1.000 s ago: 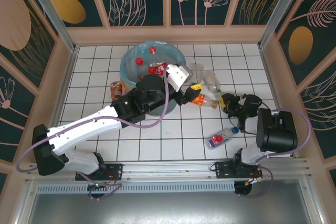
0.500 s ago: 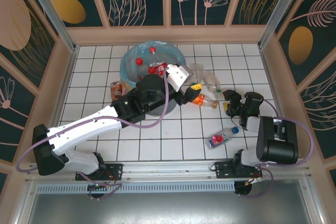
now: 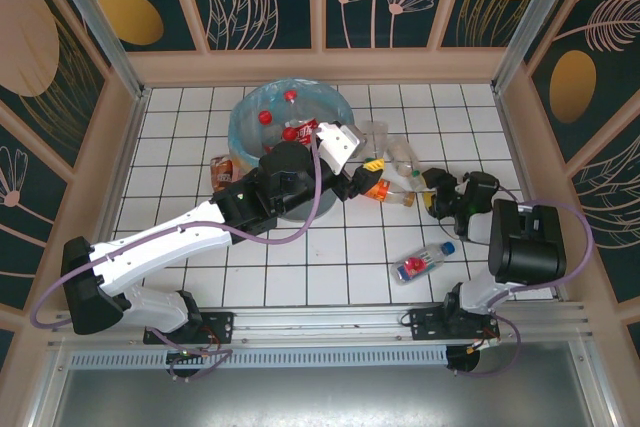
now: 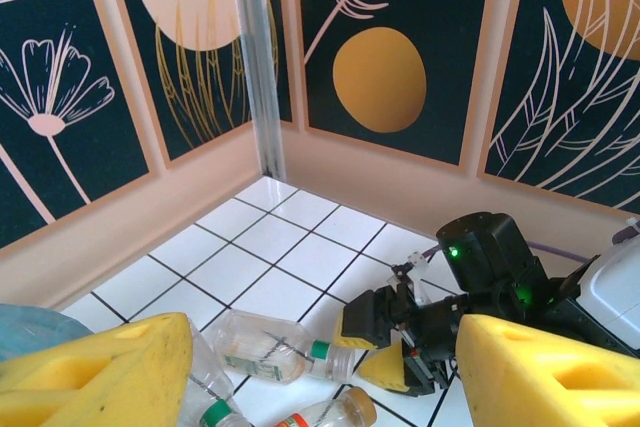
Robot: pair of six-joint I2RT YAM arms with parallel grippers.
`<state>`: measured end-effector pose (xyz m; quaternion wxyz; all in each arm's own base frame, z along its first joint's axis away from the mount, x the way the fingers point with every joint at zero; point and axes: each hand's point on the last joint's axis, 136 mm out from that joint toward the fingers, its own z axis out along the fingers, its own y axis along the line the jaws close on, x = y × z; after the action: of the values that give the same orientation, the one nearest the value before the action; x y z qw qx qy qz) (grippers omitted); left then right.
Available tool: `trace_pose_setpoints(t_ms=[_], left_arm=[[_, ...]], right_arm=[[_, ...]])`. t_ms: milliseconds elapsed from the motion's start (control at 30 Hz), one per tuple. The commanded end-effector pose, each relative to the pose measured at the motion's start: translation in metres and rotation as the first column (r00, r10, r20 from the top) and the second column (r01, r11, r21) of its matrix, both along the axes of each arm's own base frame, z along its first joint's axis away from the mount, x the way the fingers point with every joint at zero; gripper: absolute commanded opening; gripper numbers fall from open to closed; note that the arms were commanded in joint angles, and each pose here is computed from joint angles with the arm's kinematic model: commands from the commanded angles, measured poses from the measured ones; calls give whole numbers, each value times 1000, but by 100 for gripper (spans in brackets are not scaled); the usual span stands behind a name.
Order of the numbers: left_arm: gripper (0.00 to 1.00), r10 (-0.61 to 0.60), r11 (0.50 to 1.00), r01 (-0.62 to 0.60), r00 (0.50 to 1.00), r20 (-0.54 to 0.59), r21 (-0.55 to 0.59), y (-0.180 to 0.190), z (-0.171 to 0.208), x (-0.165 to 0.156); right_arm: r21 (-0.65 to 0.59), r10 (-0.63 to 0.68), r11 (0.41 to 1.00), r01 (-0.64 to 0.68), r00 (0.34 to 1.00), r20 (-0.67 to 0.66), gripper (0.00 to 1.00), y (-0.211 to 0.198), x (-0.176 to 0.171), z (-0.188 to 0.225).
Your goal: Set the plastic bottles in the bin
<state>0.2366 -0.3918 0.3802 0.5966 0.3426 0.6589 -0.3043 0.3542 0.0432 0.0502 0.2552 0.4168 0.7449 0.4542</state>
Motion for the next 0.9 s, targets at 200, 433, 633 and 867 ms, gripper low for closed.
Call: trace_pose_setpoints(t_ms=[200,433,633,867], left_arm=[[71,15,1000,-15,1000,-7,-5,-2,-5,2],[71,24,1000,-24,1000,-8,0,-1,-7,4],[71,30,1000,-30,1000,-9,6,-1,-9,5],[71,34,999,-34,999,-10,1,1,-8,4]], right_arm=[[-72,49,996,-56,995,-89,69,2,7,-31],[-77,106,990,-114,988,-108,70,13,4,-39],[-209,130,965,-159,981,-146,74,11,7,-42],[-463,125,858,-220,966,-227,75,-4,18,-31]])
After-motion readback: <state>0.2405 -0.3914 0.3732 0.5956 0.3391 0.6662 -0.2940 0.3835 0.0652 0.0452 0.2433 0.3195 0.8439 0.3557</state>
